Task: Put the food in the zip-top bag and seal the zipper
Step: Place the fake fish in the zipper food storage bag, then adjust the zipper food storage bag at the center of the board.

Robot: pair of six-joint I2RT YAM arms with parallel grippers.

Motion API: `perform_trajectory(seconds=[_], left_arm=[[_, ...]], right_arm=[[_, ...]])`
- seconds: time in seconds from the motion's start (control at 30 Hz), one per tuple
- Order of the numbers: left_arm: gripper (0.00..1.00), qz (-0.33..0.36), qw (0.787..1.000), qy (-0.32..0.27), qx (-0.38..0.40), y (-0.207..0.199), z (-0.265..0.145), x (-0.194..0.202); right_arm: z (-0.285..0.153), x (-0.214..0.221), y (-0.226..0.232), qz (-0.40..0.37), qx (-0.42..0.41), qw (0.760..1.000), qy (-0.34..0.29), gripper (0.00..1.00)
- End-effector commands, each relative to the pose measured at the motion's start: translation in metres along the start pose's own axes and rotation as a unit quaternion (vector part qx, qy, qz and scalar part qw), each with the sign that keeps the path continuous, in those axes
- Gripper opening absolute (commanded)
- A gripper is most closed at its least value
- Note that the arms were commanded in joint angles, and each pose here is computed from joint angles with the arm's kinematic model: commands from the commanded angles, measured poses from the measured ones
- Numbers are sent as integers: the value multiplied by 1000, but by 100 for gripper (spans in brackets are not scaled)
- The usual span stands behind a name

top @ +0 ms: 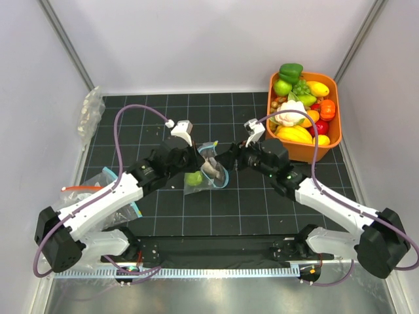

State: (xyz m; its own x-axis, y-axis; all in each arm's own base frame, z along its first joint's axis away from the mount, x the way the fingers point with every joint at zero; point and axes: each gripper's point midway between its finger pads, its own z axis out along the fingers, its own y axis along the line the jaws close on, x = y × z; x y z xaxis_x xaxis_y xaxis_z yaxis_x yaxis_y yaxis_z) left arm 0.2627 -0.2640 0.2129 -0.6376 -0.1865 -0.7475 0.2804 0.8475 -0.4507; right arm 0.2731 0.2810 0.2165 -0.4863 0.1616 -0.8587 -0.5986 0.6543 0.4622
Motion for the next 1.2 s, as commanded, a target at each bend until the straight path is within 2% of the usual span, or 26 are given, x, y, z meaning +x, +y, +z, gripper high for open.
perform_trajectory(seconds=[0.0,0.07,0.17,0.23,0.5,0.7,0.8,0.9,0.93,1.0,1.03,1.17], left_arm=[[0,-14,1000,-22,0,-5,6,-14],[0,-13,1000,-17,-1,-4,8,-12],[0,-9,1000,-19,1,-5,6,-13],[0,-9,1000,-23,-1,-4,5,-15],[0,-13,998,-49,-45,14,-4,-24],[0,-22,995,-66,-74,25,-10,-31],[0,-27,993,-69,-92,32,-11,-32],[0,-32,991,-78,-102,37,-13,-35],[0,-33,991,-77,-105,38,-13,-34],[0,-34,991,-77,-107,39,-12,-34],[0,-33,991,-72,-105,38,-10,-32],[0,-27,996,-32,-78,24,4,-21]], right_arm=[[-9,-28,6,-25,8,999,-39,65],[-10,-30,2,-26,21,999,-41,61],[-8,-32,-12,-28,65,997,-34,61],[-3,-21,-22,-27,85,996,-8,61],[17,13,-18,10,50,998,48,61],[35,37,-11,27,25,996,86,56],[43,49,-13,19,40,993,108,48],[50,57,-12,23,42,991,125,35],[50,58,-11,26,40,991,127,24],[48,52,-5,26,33,992,123,12],[46,49,-3,24,31,992,119,1],[24,23,8,5,18,997,73,1]])
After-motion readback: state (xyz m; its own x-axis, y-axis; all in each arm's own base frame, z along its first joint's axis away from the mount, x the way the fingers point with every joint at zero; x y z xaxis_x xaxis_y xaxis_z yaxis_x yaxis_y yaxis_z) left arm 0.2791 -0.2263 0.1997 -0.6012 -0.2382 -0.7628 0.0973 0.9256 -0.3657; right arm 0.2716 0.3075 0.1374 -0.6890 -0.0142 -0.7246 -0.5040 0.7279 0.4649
